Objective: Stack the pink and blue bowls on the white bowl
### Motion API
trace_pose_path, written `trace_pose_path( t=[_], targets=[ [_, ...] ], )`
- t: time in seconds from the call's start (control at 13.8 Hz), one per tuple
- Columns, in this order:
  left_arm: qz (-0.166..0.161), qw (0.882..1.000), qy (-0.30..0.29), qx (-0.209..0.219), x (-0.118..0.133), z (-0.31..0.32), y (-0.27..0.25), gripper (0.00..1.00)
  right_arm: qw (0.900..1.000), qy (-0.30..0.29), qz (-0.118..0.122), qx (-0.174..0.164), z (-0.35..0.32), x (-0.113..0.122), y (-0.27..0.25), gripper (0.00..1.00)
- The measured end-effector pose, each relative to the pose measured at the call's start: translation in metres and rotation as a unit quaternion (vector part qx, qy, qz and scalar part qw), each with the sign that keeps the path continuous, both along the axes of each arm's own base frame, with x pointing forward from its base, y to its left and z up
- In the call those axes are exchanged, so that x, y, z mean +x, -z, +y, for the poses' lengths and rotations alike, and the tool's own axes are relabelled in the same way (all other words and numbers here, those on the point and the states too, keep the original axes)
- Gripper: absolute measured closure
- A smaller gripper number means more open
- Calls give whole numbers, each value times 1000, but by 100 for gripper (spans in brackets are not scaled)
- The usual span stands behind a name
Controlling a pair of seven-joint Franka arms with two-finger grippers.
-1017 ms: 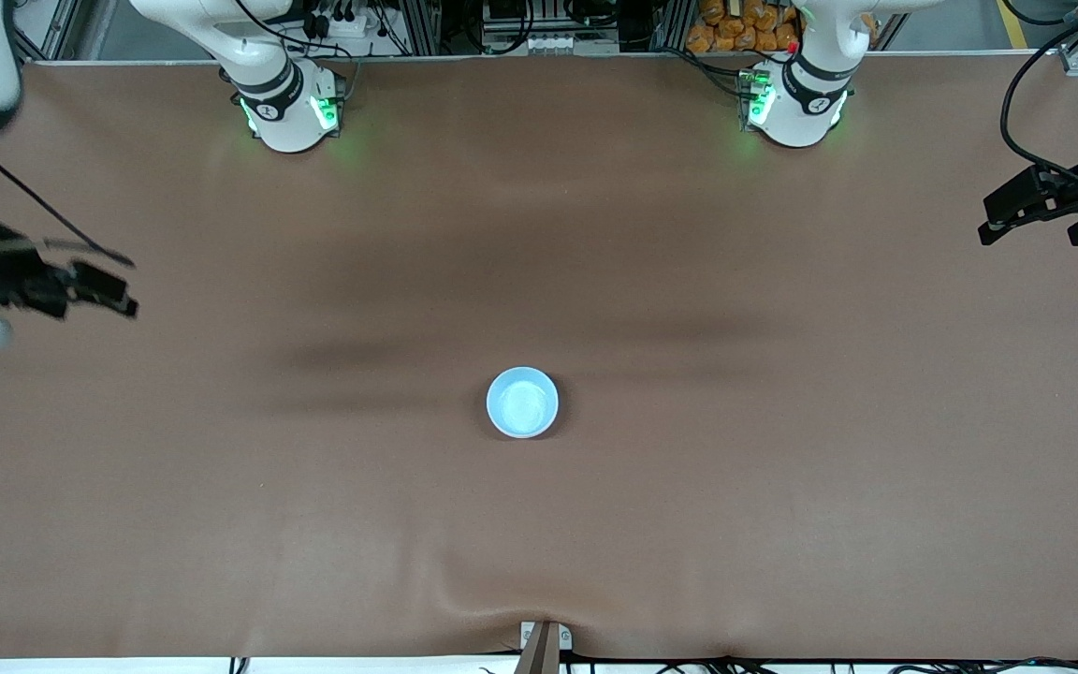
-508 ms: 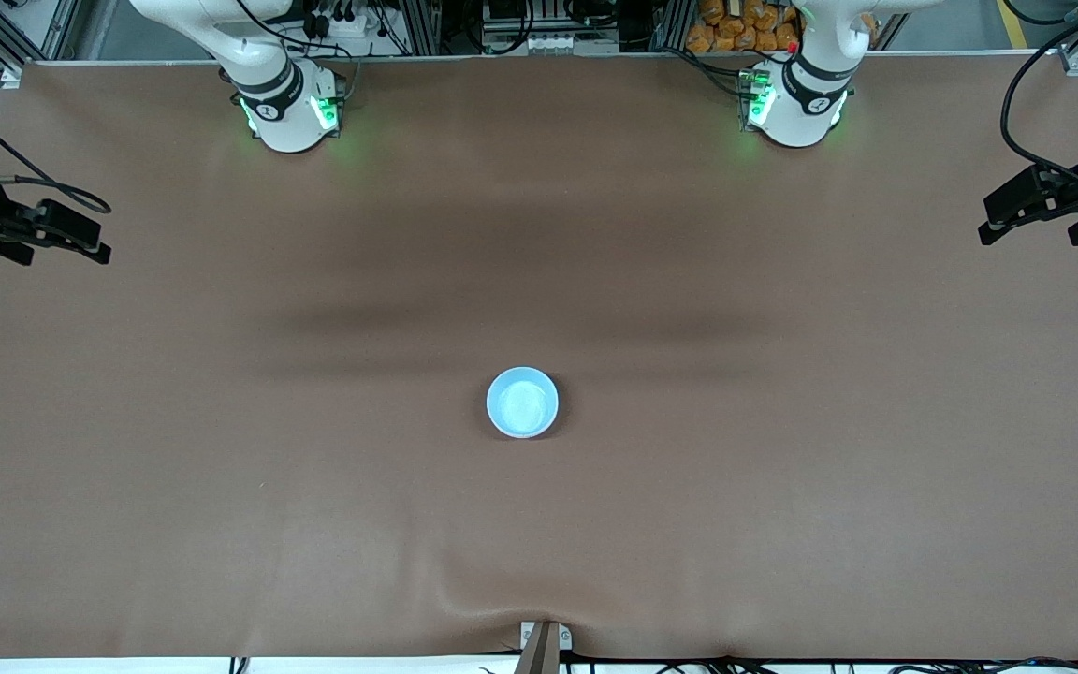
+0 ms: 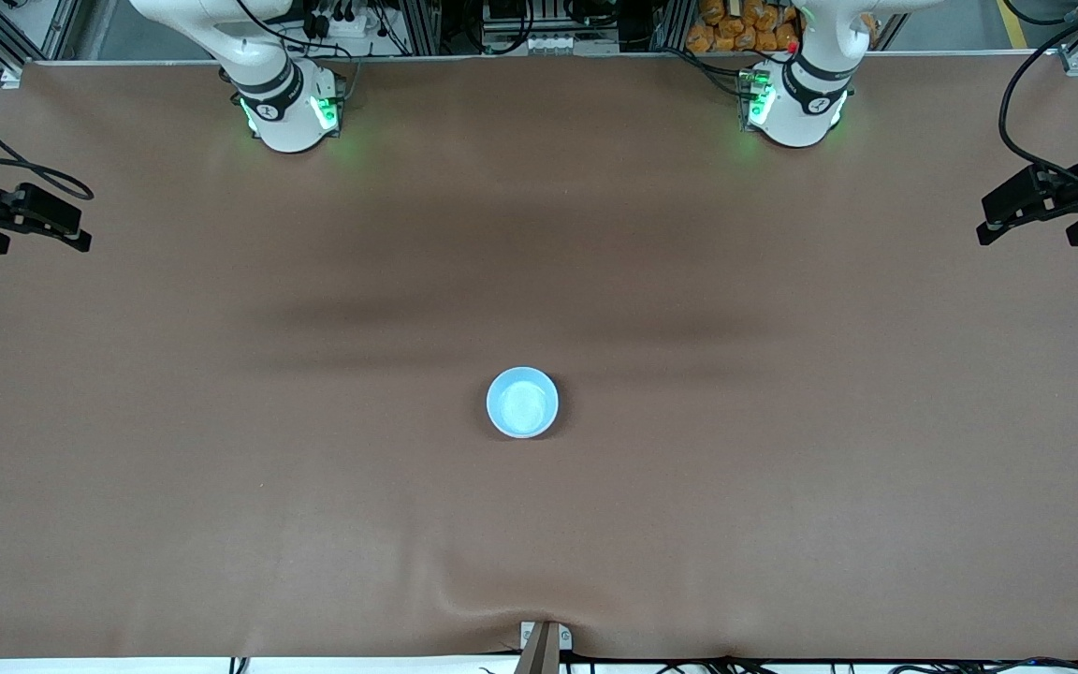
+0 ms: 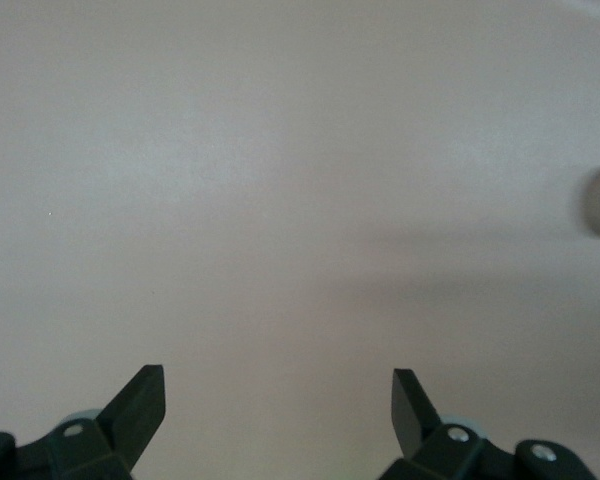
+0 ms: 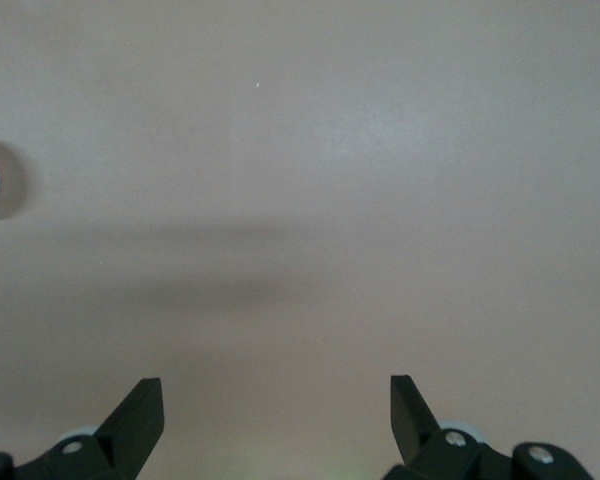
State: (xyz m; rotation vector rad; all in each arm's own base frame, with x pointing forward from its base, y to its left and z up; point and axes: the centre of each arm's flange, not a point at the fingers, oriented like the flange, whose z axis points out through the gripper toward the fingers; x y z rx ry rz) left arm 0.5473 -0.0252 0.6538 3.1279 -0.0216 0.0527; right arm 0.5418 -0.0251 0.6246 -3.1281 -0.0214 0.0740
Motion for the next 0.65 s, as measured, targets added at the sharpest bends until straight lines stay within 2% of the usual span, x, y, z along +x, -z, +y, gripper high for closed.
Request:
trace_pose_path(
  t=[0.65],
  targets=[
    [1, 1000, 2, 0, 1, -2, 1, 0, 1000, 4, 6, -3, -8, -2, 0, 0]
  ],
)
